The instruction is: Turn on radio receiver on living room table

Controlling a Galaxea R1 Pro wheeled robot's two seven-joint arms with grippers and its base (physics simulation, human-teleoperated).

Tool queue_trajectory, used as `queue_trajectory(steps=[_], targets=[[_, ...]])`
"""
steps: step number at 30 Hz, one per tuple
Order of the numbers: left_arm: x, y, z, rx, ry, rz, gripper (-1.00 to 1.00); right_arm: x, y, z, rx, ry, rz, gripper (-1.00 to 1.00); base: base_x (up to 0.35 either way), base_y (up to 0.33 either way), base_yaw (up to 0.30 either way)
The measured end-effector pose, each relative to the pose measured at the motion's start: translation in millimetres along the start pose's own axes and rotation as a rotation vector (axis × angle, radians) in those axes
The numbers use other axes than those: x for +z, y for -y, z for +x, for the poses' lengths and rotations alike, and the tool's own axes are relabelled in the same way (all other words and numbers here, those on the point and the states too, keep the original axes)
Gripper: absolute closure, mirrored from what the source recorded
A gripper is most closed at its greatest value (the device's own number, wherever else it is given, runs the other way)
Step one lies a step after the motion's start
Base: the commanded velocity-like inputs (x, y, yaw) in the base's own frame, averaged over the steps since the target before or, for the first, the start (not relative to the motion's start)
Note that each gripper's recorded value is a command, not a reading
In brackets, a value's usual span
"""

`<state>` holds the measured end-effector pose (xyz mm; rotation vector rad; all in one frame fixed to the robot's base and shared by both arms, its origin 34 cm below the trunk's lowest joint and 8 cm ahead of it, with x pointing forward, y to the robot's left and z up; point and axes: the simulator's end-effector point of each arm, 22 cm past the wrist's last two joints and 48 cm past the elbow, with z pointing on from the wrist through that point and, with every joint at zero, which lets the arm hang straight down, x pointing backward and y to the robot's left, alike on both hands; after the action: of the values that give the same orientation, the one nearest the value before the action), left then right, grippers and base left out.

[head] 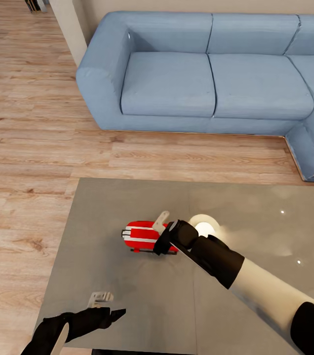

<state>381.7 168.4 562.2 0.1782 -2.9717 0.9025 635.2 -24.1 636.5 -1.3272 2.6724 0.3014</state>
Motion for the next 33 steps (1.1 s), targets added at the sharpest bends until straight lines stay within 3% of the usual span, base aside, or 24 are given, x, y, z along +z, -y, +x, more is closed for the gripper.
queue_trajectory(steps=[33], targets=[[0.0,0,0,0.000,-0.001,-0.001,-1.00,1.5,18,0,-0.006,-0.017,0.039,-1.00,0.000,0.000,0.000]])
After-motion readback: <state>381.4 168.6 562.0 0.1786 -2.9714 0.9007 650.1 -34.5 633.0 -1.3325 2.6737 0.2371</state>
